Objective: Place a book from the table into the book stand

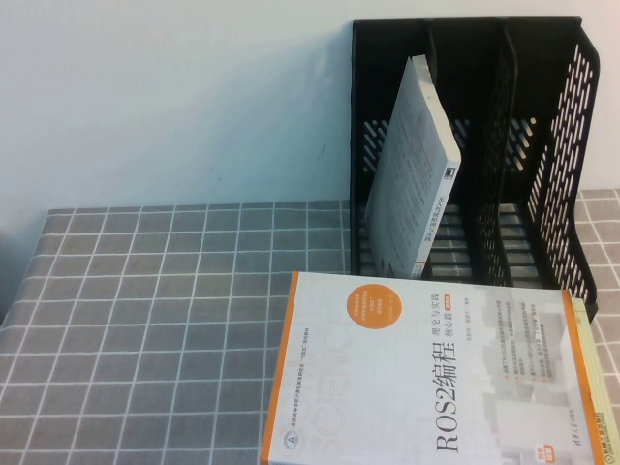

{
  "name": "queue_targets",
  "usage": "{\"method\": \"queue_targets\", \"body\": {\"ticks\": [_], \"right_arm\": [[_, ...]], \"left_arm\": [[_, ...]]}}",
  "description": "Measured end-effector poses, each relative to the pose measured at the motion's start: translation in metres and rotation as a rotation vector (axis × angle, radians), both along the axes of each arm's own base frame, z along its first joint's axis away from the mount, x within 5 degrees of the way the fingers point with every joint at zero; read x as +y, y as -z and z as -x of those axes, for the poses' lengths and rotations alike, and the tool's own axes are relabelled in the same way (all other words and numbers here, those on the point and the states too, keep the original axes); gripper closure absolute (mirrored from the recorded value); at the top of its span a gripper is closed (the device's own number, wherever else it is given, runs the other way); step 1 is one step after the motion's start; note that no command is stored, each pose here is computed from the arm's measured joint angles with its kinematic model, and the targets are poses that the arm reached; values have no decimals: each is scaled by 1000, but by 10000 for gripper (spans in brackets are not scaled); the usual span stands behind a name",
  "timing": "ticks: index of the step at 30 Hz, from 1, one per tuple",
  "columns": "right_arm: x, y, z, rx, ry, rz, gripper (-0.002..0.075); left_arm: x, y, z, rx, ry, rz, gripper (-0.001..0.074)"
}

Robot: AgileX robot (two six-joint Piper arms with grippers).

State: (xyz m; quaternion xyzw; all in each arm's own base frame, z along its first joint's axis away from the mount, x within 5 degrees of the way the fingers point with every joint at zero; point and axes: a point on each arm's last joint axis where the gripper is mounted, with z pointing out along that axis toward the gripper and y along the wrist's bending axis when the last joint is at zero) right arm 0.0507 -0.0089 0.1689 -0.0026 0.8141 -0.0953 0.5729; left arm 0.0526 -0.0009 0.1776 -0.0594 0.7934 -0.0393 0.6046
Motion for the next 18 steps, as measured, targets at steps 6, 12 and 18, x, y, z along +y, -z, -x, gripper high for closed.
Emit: {"method": "queue_targets", "body": {"ticks": [6, 12, 18], "right_arm": [[0, 0, 0, 0, 0, 0, 729], [0, 0, 0, 0, 0, 0, 729], [1, 0, 0, -7, -3, -33, 729]], "left_arm": [[0, 0, 0, 0, 0, 0, 738], [0, 0, 0, 1, -1, 2, 738], [1, -2, -1, -44, -7, -3, 738]]}}
